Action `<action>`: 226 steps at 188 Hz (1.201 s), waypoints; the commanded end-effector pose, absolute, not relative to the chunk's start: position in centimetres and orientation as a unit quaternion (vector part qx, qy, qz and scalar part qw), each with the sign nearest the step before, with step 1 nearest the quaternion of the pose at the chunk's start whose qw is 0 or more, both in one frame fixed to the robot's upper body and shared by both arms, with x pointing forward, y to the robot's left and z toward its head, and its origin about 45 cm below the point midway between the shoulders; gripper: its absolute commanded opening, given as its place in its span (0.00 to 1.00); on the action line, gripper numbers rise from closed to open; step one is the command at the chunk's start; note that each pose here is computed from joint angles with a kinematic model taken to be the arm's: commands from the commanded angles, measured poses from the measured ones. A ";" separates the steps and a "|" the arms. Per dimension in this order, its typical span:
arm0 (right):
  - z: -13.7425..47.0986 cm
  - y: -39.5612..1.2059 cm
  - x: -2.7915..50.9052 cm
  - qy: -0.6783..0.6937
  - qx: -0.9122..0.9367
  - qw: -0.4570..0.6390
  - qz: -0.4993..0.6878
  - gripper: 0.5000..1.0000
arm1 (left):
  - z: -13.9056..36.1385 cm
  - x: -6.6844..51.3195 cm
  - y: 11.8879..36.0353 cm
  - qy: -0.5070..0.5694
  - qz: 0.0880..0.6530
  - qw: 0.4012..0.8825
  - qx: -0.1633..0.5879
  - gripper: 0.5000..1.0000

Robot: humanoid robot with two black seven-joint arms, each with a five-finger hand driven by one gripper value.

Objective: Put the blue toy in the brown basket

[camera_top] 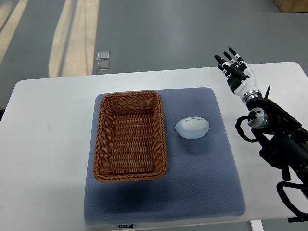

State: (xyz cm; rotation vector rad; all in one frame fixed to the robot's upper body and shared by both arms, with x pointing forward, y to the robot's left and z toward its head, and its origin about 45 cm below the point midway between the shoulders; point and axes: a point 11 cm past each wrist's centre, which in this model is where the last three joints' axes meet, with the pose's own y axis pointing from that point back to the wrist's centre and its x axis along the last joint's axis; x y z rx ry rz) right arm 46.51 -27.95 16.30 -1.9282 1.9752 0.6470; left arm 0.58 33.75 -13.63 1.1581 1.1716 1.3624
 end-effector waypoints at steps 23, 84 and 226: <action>16.3 -27.9 46.5 0.688 -0.672 0.153 0.226 0.82 | -13.6 0.7 33.7 0.479 0.560 0.483 0.473 1.00; 16.3 -28.0 46.5 0.689 -0.672 0.153 0.225 0.82 | -13.6 0.5 34.4 0.474 0.566 0.475 0.480 1.00; 16.6 -28.3 46.6 0.690 -0.672 0.152 0.222 0.82 | -13.6 0.6 34.3 0.474 0.565 0.476 0.478 1.00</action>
